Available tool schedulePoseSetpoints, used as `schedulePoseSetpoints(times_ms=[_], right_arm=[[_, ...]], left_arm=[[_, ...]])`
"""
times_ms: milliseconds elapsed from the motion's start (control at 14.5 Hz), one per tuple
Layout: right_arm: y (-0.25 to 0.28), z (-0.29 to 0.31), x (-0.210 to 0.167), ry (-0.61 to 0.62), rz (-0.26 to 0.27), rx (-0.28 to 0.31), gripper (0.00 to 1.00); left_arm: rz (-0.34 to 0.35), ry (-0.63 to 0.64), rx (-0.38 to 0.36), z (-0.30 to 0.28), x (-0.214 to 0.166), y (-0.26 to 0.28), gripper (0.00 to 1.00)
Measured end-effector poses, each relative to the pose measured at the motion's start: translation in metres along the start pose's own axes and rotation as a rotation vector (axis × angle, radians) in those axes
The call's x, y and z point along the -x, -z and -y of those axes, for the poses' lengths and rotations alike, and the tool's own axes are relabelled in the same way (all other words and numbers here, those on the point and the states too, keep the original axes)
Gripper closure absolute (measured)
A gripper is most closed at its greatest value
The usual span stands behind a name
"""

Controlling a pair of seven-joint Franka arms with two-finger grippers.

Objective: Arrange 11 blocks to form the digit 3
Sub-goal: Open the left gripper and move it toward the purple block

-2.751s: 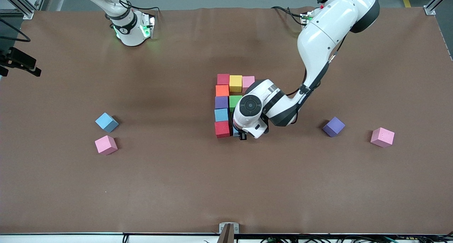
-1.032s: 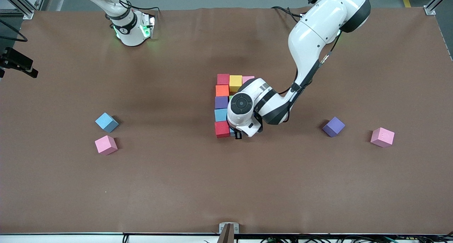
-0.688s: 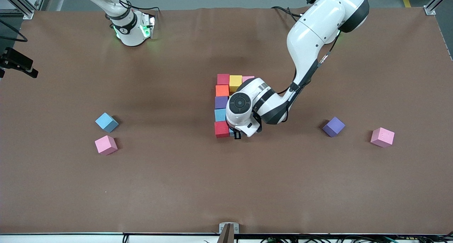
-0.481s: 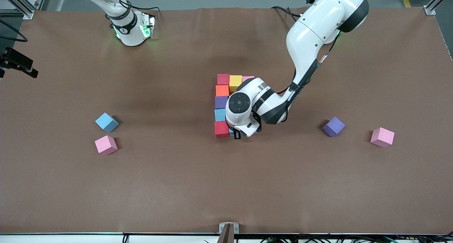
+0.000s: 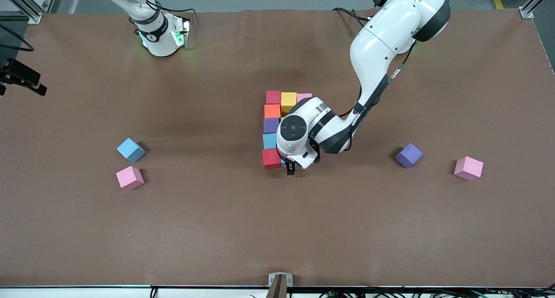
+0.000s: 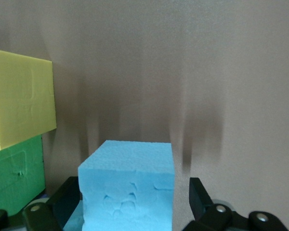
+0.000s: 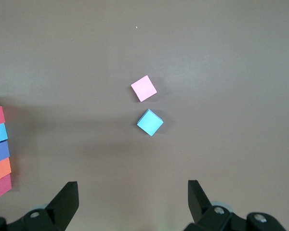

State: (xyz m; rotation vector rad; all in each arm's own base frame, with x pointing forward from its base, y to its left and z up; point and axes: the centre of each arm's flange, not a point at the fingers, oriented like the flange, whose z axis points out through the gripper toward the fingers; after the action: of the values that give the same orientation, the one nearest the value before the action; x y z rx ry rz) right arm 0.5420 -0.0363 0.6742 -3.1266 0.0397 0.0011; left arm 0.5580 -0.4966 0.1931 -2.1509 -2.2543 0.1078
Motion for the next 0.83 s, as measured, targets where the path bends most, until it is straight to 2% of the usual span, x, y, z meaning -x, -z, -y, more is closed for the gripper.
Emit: schedulePoseSetpoints(times_ms=[275,481,688,825], right_arm=[[0.0,0.0,0.0,0.0,0.0,0.0,0.0],[0.0,0.0,0.0,0.0,0.0,0.0,0.0],[0.0,0.0,0.0,0.0,0.0,0.0,0.0],[0.0,0.0,0.0,0.0,0.0,0.0,0.0]], left_arm=[[-0.038,-0.001,-0.028,0.002,-0.001,0.012,0.0],[-0.06,-0.006,-0.032,0.005,0.0,0.041,0.0],[-0.069,-0.023,0.0,0.004,-0.004,0.09,0.0],[-0.078,-0.066,0.05,-0.004,-0.014,0.126,0.0]])
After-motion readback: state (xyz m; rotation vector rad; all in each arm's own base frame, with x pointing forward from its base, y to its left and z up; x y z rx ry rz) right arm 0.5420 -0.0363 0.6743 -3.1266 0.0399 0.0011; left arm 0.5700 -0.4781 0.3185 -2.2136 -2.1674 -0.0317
